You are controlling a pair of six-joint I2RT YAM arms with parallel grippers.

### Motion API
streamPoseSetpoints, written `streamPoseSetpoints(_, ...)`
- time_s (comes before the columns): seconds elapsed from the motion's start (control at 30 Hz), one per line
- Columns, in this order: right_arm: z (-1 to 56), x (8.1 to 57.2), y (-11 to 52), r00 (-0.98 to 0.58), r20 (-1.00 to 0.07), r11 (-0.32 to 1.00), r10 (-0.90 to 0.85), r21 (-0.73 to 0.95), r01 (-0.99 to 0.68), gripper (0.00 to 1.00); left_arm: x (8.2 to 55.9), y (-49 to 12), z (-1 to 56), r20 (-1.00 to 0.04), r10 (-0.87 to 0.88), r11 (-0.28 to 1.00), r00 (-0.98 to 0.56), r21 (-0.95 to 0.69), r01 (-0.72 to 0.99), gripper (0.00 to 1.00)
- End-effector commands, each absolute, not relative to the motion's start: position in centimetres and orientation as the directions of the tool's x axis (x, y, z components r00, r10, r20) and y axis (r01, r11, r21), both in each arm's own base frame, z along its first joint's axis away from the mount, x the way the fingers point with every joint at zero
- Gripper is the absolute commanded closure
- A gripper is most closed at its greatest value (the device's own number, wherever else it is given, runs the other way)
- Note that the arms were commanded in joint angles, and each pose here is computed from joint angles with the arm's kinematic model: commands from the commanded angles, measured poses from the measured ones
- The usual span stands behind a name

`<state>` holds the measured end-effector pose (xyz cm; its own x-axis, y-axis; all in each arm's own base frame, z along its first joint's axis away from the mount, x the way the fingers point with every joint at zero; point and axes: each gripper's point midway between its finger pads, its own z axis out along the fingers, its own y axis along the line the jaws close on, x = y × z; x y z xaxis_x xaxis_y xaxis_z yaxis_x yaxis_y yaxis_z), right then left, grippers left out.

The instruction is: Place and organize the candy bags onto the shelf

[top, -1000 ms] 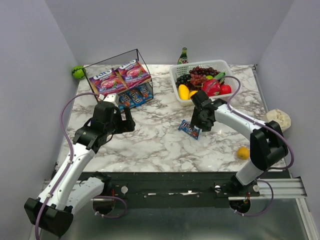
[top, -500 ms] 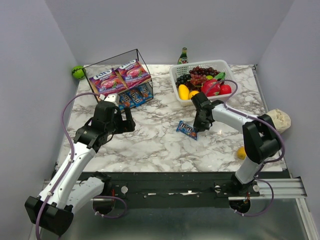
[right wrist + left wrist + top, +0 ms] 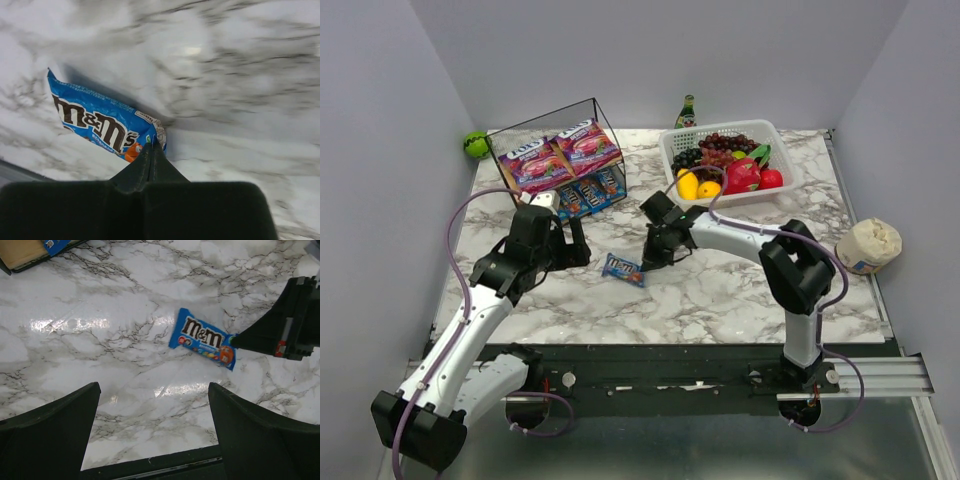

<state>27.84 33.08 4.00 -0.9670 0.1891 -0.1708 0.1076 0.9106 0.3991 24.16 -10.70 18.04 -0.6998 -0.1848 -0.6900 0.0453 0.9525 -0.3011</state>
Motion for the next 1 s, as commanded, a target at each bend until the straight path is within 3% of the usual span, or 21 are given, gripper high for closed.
streamPoseSetpoints(0.0, 5.4, 26.7, 38.4, -0.978, -0.123, 0.866, 0.167, 0.493, 0.086, 0.97, 24.4, -10.9, 16.6, -0.679, -0.198, 0.949, -0.707, -0.315, 0.036, 0.03)
streamPoseSetpoints(0.07, 5.3, 26.6, 38.8, -0.981, -0.126, 0.868, 0.148, 0.492, 0.067, 0.94, 24.6, -11.3, 16.0, -0.673, -0.198, 0.944, -0.713, -0.327, 0.047, 0.08)
streamPoseSetpoints(0.3, 3.7, 26.2, 37.4, -0.981, -0.145, 0.898, 0.128, 0.438, 0.053, 0.76, 24.6, -13.5, 11.9, -0.588, -0.203, 0.915, -0.783, -0.398, 0.061, 0.48)
streamPoseSetpoints(0.5, 3.1, 26.1, 36.5, -0.981, -0.168, 0.913, 0.098, 0.408, 0.021, 0.75, 25.1, -15.0, 9.7, -0.548, -0.21, 0.895, -0.81, -0.442, 0.067, 0.69)
streamPoseSetpoints(0.7, 4.8, 26.3, 36.7, -0.969, -0.243, 0.901, 0.036, 0.427, -0.074, 0.82, 25.8, -15.5, 8.6, -0.535, -0.208, 0.897, -0.819, -0.438, 0.058, 0.75)
streamPoseSetpoints(0.97, 7.0, 26.0, 38.5, -0.936, -0.349, 0.888, -0.051, 0.414, -0.202, 0.82, 26.0, -14.8, 5.9, -0.474, -0.212, 0.927, -0.855, -0.376, -0.022, 0.8)
